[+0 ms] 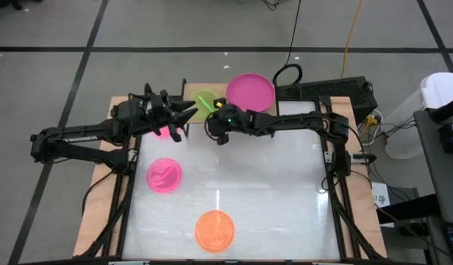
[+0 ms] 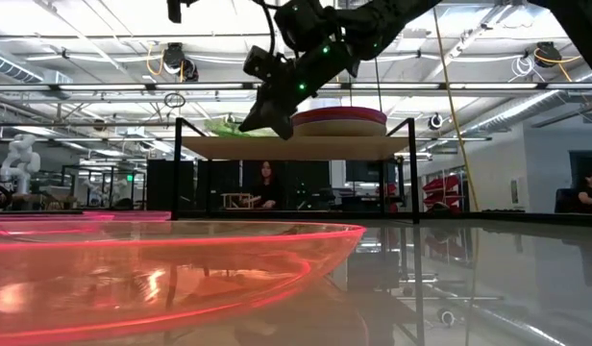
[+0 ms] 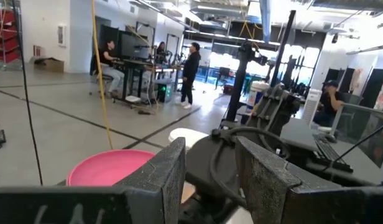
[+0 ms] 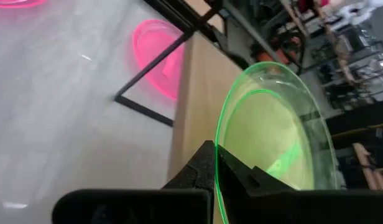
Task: Place and stack plates onto a shelf
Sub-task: Put the green transparent plate on the shelf
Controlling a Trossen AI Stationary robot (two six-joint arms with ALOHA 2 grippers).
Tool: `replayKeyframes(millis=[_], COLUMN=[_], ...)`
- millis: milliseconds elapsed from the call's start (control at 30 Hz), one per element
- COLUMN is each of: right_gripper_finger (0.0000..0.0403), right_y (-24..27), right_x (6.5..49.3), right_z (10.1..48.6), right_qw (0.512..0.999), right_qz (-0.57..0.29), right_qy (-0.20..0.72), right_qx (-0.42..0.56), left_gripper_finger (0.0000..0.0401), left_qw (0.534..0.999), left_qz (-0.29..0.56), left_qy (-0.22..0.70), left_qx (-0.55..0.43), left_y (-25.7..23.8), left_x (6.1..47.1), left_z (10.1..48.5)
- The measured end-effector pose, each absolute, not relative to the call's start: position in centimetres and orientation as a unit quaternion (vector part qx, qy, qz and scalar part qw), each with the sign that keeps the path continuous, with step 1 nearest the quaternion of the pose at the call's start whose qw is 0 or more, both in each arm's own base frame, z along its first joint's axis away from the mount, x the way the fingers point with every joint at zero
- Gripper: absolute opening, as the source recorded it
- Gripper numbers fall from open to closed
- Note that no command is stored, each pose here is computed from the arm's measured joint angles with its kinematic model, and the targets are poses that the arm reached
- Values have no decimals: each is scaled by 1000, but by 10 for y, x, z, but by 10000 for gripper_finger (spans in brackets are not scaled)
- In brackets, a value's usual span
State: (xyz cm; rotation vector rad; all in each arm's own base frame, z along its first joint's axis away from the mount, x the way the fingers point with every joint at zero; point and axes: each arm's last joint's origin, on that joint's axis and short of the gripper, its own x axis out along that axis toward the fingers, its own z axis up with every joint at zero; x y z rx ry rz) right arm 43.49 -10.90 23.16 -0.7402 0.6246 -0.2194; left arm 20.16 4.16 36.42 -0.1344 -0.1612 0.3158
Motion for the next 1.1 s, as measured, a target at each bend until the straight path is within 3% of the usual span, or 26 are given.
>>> replayKeyframes(millis=[600,1100], right_gripper_finger=[3,84], right_y=[-124,-122], right_x=[434,435], right_z=[237,241], right_qw=[898,906], right_qz=[-136,-141], right_qy=[269,254], right_qx=[-321,-309], left_gripper_finger=[145,145], left_qw=[982,983], left_qz=[157,158], left_qy=[-77,-69], left_qx=[-66,-66], left_y=[42,42], left_x=[202,202], left_z=[364,362])
